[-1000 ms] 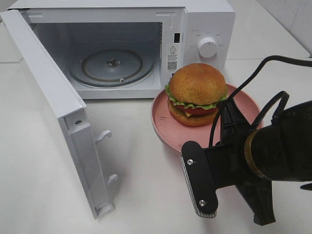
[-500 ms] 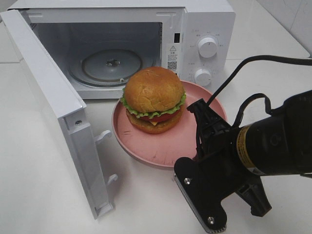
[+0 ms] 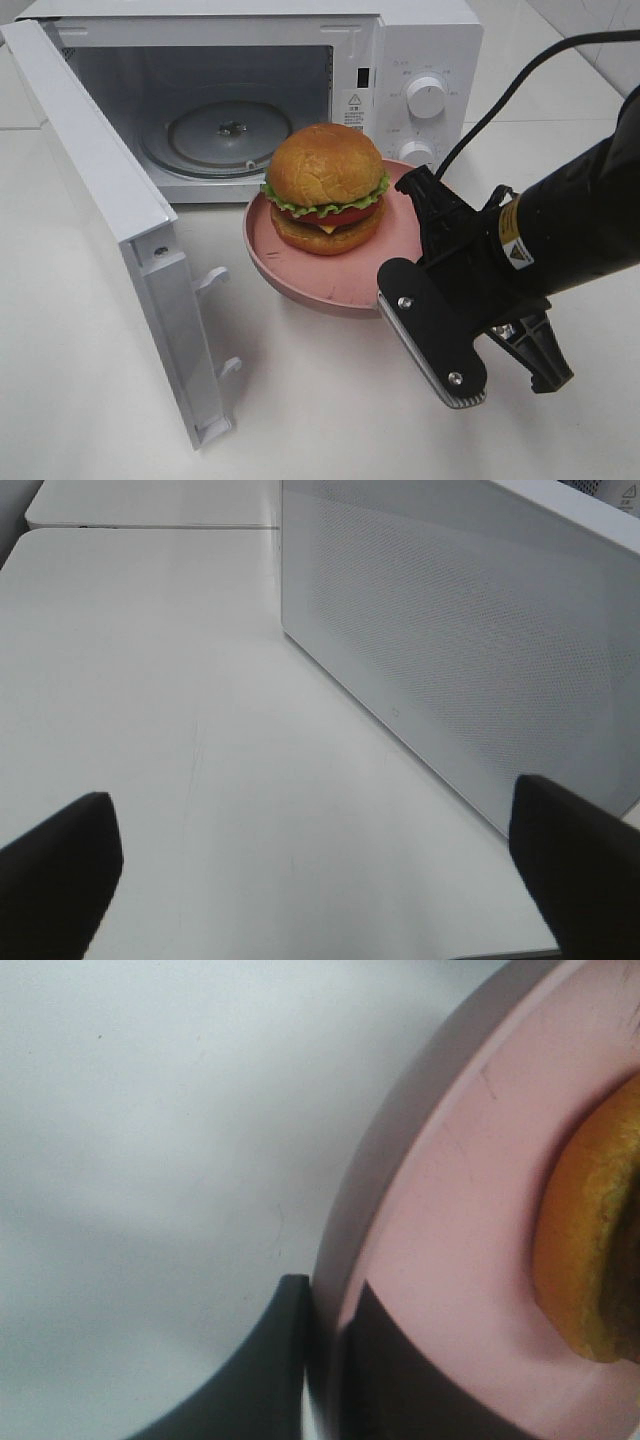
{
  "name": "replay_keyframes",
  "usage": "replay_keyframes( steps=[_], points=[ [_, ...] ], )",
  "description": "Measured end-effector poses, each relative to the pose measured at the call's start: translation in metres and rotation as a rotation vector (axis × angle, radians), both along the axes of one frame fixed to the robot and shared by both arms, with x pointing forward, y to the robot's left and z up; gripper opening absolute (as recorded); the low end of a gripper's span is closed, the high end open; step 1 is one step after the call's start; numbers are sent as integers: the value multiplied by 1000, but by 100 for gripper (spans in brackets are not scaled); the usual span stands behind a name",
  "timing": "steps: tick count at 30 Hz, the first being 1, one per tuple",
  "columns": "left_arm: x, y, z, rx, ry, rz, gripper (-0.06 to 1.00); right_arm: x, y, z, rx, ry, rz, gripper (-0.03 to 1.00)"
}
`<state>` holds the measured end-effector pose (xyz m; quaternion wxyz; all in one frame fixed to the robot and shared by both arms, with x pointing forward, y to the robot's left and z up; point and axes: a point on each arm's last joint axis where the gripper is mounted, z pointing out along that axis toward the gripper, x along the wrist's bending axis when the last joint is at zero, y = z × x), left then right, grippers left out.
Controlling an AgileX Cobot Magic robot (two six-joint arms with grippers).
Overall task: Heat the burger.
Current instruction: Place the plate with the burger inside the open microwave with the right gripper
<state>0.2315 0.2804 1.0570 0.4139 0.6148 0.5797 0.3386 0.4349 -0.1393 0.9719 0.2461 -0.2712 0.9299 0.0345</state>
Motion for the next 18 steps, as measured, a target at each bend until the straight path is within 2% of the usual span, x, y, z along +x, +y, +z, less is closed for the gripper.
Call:
replay_keyframes(
  steps=[8, 18],
  points=[
    [0, 0, 0, 0, 0, 0, 97, 12, -7, 14, -27, 67, 51, 7],
    [0, 0, 0, 0, 0, 0, 97, 22, -6, 33, -43, 69, 46, 7]
  ],
)
